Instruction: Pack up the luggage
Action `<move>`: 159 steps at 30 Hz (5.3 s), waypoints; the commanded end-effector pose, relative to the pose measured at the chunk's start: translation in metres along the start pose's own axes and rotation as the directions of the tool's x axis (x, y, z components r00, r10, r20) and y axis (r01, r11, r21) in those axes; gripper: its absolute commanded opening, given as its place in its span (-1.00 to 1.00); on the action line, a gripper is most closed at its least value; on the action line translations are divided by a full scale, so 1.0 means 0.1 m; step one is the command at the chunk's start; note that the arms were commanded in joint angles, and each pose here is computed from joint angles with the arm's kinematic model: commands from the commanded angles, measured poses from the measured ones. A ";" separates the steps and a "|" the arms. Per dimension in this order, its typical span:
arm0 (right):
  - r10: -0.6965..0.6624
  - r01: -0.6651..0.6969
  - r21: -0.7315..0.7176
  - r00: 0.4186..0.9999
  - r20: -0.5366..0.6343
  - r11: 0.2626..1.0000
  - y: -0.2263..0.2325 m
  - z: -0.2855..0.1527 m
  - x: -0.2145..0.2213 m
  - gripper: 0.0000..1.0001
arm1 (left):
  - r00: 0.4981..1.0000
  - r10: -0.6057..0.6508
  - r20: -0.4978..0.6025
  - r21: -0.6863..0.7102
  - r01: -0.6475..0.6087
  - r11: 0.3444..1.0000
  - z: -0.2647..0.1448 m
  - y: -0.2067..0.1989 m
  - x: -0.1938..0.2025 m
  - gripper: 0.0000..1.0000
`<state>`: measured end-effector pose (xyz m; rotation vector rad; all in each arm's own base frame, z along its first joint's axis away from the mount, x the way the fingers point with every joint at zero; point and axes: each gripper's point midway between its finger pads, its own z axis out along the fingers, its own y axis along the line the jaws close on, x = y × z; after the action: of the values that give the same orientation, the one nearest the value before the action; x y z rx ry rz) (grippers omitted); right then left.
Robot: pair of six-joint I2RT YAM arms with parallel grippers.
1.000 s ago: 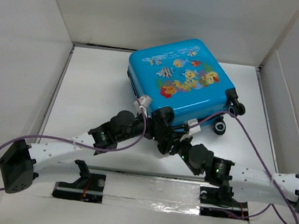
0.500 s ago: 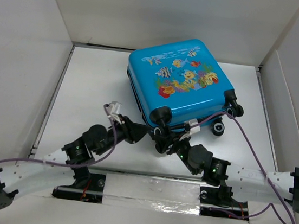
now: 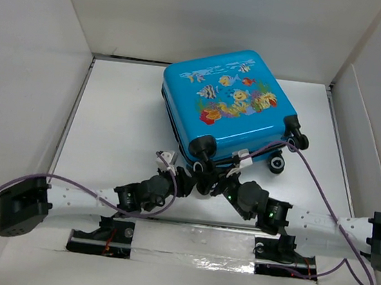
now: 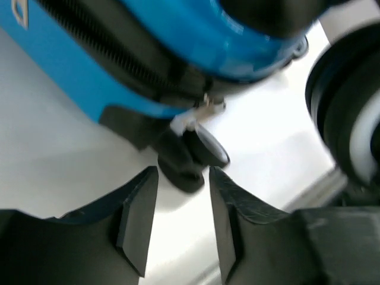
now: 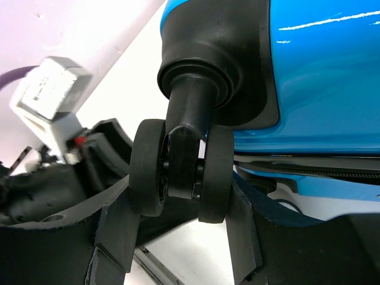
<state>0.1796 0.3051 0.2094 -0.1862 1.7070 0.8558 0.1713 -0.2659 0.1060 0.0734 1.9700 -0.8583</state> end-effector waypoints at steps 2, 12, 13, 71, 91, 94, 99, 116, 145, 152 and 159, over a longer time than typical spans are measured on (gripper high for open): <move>0.137 -0.120 -0.126 0.981 0.136 0.985 0.44 0.06 -0.65 -1.00 | 0.965 -0.056 0.258 0.007 0.056 0.998 0.17 -0.29 -0.63 -0.22; 0.162 -0.140 -0.198 0.982 0.102 0.970 0.60 0.08 -0.58 -1.00 | 0.938 -0.050 0.343 -0.044 0.069 0.997 0.38 -0.29 -0.70 -0.40; 0.169 -0.146 -0.206 0.980 0.102 0.968 0.62 0.08 -0.59 -1.00 | 0.932 -0.056 0.358 -0.054 0.080 0.995 0.39 -0.28 -0.72 -0.43; 0.160 -0.153 -0.205 0.987 0.014 0.967 0.34 -0.17 -0.21 -1.00 | 0.828 -0.085 0.555 -0.110 0.174 0.979 -0.29 0.61 -1.10 -1.00; 0.130 -0.118 -0.195 0.990 0.049 0.974 0.47 -0.03 -0.38 -1.00 | 0.962 0.132 0.240 0.255 -0.194 0.947 0.23 -0.50 -0.37 -0.04; 0.133 -0.121 -0.202 0.990 0.048 0.972 0.48 -0.03 -0.38 -1.00 | 0.961 0.114 0.251 0.216 -0.170 0.961 0.28 -0.44 -0.40 -0.24; 0.136 -0.124 -0.205 0.989 0.049 0.971 0.47 -0.05 -0.37 -1.00 | 0.952 0.105 0.286 0.133 -0.148 0.980 0.31 -0.33 -0.52 -0.89; 0.116 -0.108 -0.215 0.993 0.027 0.971 0.36 -0.18 -0.26 -1.00 | 0.937 0.019 0.349 -0.248 0.072 0.966 -0.02 0.93 -0.85 -1.00; -0.072 0.051 -0.432 0.997 -0.033 0.901 1.39 0.12 -0.09 -1.00 | 0.939 -0.087 0.332 -0.062 0.113 0.992 -0.44 0.81 -1.07 -0.80; -0.127 0.086 -0.527 0.991 -0.043 0.846 1.98 0.20 0.06 -1.00 | 0.823 -0.177 0.540 0.005 0.208 0.978 -1.16 0.43 -1.97 0.42; -0.214 0.185 -0.375 0.976 -0.039 0.909 1.73 0.24 -0.22 1.00 | 0.802 -0.177 0.570 0.045 0.185 0.982 -1.56 0.14 -2.36 0.86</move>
<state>0.1442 0.4258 0.2097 -0.6069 1.7678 0.8159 0.1924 -0.1007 0.3242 -0.3559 1.3856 -0.8975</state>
